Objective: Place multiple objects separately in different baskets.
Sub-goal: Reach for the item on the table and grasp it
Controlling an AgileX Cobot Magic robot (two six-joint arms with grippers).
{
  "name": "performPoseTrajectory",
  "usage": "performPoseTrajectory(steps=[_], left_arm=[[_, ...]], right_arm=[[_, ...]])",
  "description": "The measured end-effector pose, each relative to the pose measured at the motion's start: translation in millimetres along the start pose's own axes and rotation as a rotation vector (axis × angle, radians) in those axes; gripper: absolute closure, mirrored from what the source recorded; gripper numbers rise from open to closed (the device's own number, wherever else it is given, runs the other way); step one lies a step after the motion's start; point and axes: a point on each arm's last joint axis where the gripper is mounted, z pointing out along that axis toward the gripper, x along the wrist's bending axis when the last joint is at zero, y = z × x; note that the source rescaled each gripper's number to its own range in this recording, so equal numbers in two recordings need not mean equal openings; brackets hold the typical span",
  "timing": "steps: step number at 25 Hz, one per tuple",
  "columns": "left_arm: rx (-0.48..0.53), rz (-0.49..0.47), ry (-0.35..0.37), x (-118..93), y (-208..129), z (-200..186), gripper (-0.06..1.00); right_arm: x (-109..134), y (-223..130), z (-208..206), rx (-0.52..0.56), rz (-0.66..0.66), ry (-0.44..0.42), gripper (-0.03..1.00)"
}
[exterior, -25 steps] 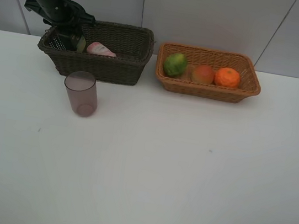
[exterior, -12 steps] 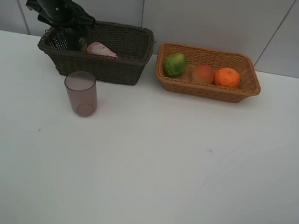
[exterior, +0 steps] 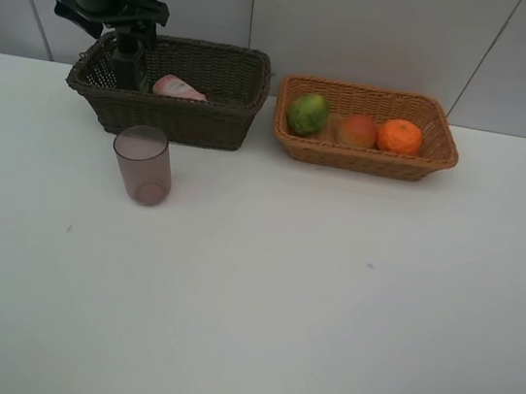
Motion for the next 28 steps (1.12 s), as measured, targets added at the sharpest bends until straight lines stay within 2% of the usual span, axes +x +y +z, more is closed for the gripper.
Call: performPoseTrajectory(steps=[7,14,18,22,28], left_arm=[[0.135,0.068,-0.043,-37,-9,-34,-0.02],[0.306,0.295,-0.116,-99,-32,-61,-0.02],[0.387,0.394,-0.143,-123,-45,-71,-0.02],[0.429,0.429,-0.15,-131,-56,-74,-0.02],[0.44,0.441,-0.151,-127,-81,-61,-0.02]], right_arm=[[0,0,0,0.0,0.0,0.0,0.2],[0,0,0,0.0,0.0,0.0,0.2],[0,0,0,0.0,0.0,0.0,0.2],[0,0,0,0.0,0.0,0.0,0.2],[0,0,0,0.0,0.0,0.0,0.2]])
